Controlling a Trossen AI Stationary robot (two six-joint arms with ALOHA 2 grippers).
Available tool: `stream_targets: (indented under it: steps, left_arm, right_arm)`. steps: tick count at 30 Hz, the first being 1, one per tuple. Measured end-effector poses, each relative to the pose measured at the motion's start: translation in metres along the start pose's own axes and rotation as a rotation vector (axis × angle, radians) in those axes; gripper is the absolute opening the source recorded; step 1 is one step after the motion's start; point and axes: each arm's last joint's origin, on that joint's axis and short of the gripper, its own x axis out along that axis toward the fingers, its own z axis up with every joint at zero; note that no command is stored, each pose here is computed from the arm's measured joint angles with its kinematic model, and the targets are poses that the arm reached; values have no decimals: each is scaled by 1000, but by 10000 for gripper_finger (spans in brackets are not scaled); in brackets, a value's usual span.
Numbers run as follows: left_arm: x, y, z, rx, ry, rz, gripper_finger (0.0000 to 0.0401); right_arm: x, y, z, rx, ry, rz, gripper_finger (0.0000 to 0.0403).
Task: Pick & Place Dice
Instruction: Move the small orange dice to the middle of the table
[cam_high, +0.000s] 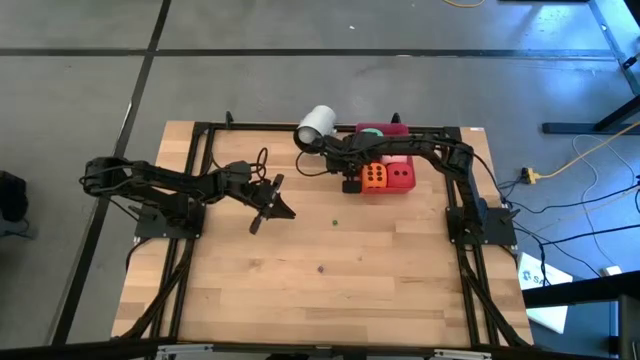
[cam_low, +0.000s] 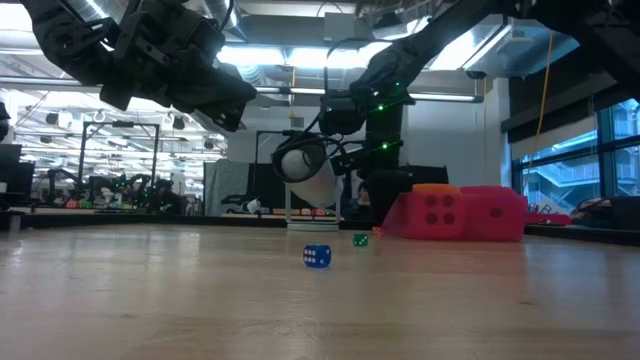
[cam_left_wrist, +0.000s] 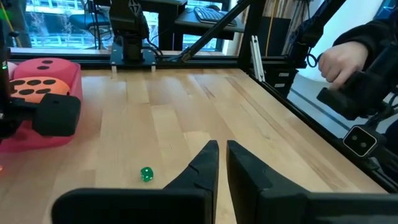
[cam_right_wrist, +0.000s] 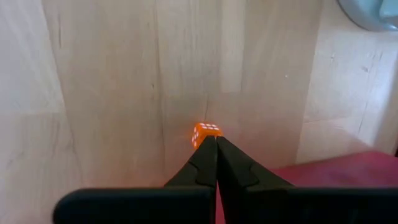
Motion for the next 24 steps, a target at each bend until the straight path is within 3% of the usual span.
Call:
stream_targets:
  steps: [12,19,24]
  left_arm:
    - [0,0,-1,8,5,0,29]
    - [0,0,-2,5,15,2,26]
    - [0,0,-2,6,14,2,24]
  right_arm:
    - [-17,29,-2,-16,-28,300,1]
    - [-32,54,3,-53,-40,305,4]
    - [-72,64,1,-66,-122,211,5]
